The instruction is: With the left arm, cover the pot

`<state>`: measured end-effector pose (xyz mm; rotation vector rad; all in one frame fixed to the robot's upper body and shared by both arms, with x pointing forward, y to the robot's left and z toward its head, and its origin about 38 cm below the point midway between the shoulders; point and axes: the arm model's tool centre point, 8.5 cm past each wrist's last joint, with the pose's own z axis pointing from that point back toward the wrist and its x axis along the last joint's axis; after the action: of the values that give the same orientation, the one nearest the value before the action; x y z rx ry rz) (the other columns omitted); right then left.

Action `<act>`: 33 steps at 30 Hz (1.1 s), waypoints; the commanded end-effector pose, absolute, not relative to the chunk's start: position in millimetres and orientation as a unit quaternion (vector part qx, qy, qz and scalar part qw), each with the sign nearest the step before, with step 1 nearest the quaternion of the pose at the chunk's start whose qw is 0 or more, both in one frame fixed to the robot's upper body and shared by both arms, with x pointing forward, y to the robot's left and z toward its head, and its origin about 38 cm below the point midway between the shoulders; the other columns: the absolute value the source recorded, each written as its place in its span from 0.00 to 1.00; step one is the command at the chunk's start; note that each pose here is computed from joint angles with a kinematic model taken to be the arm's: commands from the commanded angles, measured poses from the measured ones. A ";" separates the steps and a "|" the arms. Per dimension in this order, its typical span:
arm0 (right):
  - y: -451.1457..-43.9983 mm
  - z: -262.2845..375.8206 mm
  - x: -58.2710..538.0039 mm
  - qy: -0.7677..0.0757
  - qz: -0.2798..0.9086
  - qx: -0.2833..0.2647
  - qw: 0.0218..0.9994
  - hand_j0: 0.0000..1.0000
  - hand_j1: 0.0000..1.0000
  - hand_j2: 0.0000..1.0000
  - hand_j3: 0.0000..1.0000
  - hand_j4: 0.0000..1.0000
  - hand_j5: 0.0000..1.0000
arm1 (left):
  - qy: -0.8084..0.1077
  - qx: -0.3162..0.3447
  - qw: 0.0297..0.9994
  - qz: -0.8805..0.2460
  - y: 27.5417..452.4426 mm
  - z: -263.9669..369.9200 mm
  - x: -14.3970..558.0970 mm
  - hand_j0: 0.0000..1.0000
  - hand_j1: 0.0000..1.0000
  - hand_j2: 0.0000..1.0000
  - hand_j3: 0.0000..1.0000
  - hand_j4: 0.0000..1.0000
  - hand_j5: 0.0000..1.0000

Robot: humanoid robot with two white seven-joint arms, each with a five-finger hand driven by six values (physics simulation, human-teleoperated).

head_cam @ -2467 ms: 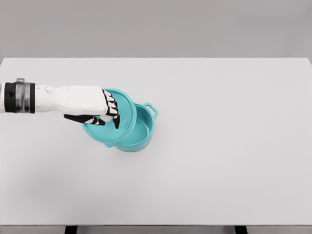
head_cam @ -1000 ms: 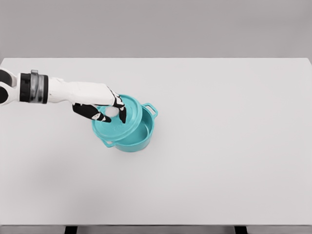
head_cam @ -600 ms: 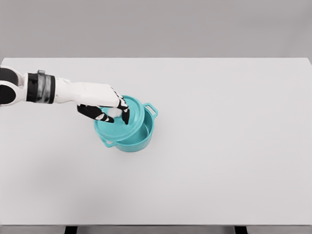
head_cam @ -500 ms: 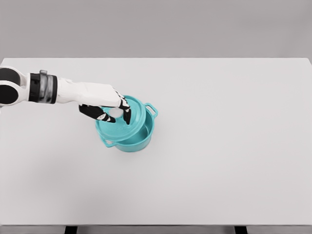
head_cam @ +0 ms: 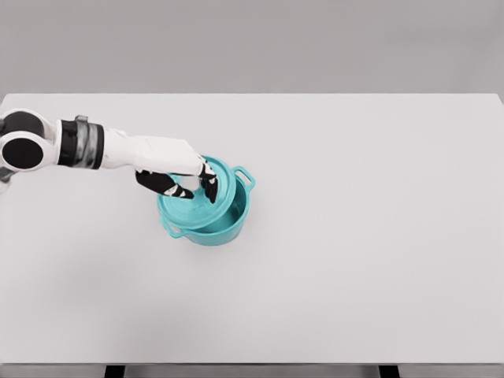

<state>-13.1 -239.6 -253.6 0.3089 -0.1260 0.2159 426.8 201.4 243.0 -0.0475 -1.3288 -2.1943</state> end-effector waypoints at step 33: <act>-239.6 -253.5 -14.4 -0.061 0.107 0.154 0.980 1.00 1.00 1.00 1.00 1.00 1.00 | -0.498 -0.022 0.274 -0.822 191.1 248.4 421.4 0.98 0.98 0.98 0.98 0.98 0.98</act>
<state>-13.2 -239.6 -253.5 0.3089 -0.1258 0.2158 421.3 190.9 248.8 -0.0555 -1.3408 -2.2185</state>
